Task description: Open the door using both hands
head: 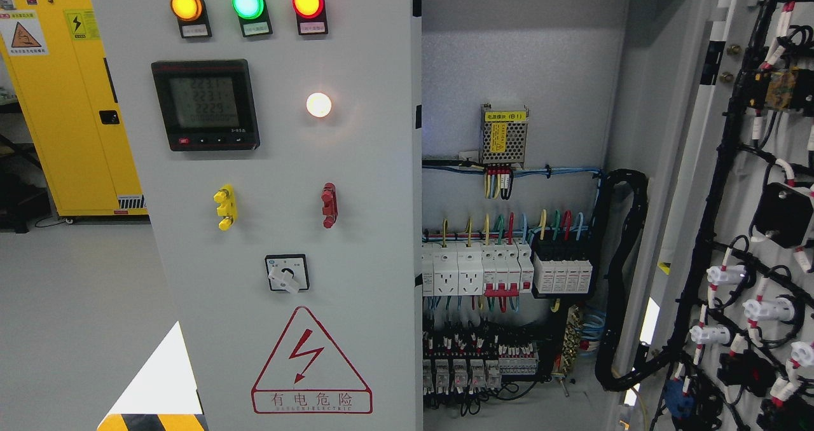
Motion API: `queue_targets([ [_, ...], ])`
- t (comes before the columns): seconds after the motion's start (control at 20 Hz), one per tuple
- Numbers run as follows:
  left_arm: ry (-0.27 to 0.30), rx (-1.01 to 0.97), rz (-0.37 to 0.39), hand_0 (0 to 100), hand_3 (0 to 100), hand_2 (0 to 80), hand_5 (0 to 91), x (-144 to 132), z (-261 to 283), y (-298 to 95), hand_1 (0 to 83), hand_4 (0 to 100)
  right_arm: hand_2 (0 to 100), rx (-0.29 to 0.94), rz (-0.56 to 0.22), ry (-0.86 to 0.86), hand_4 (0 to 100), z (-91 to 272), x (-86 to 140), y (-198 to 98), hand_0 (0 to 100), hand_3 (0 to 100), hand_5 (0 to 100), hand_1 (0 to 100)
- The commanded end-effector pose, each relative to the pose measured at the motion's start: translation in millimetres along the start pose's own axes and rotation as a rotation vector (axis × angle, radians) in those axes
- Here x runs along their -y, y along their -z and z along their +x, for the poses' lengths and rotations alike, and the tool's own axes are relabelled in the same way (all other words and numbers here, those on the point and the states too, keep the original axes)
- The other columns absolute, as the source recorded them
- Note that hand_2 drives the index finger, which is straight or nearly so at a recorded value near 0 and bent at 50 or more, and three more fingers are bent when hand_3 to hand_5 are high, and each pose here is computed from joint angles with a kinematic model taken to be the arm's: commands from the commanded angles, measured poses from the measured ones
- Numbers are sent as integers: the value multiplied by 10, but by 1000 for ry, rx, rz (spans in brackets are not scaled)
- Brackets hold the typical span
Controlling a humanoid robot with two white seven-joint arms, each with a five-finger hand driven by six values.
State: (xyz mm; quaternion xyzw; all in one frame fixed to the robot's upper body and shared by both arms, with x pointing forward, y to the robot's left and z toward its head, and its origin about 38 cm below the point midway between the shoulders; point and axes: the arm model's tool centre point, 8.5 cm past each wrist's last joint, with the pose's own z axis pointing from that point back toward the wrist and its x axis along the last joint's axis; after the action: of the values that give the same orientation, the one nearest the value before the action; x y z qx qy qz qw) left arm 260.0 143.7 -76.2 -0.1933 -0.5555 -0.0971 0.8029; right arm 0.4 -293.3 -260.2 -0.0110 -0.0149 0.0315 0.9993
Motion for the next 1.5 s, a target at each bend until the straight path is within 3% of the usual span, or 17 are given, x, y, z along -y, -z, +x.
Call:
queue_targets([
  [0.0,-265,-548,398,0,0,0,0,-288,-2032,-1070,0,0,0,-3,-2,-24,0,0,-8,1,220,0,0,0],
  [0.45,-378,-1100,318,0,0,0,0,124,-2698,-1956,0,0,0,0,-17,-26,0,7,5,1,220,0,0,0],
  [1.45,-367,-1122,352,0,0,0,0,44,-2709,-2029,0,0,0,30,6,-27,0,104,-72,12,218,0,0,0],
])
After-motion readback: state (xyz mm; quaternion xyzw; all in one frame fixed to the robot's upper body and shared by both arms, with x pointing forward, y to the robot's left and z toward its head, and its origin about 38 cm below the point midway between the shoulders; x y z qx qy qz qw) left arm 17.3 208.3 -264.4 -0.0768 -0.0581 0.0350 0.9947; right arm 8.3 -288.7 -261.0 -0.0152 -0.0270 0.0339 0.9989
